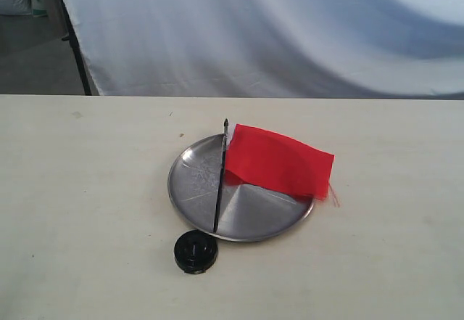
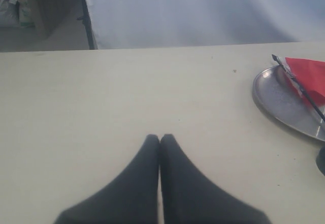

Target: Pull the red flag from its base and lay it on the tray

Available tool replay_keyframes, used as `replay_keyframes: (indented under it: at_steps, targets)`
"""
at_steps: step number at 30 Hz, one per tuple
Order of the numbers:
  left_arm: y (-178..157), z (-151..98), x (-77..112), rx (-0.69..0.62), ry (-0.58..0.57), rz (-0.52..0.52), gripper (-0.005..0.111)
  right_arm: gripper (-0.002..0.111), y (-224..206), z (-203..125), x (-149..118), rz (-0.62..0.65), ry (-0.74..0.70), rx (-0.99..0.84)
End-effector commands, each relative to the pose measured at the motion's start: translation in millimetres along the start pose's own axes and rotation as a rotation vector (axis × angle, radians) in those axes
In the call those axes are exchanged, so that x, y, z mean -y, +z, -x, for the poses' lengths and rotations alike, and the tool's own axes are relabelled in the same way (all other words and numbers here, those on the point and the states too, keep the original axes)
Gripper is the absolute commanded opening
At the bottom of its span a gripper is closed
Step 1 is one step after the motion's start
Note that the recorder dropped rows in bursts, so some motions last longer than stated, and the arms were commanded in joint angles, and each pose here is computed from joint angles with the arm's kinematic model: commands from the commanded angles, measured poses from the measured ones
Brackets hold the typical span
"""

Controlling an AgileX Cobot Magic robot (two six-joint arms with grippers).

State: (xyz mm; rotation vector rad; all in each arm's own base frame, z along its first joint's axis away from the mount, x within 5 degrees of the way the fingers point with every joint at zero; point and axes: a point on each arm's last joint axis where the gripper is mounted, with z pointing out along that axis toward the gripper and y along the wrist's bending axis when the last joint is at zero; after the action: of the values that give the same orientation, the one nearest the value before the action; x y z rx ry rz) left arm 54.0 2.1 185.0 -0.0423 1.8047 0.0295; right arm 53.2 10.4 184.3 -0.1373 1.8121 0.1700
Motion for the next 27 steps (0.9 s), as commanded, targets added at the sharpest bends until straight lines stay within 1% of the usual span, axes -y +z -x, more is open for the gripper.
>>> replay_keyframes:
  at_steps: [1, 27]
  targets:
    - [0.1, -0.8, 0.0, 0.000, -0.001, 0.001, 0.000, 0.000, -0.2, -0.3, 0.2, -0.001, 0.005, 0.007]
    - [0.1, -0.8, 0.1, 0.000, -0.003, 0.000, 0.000, 0.000, -0.2, -0.1, 0.2, -0.001, 0.004, 0.009]
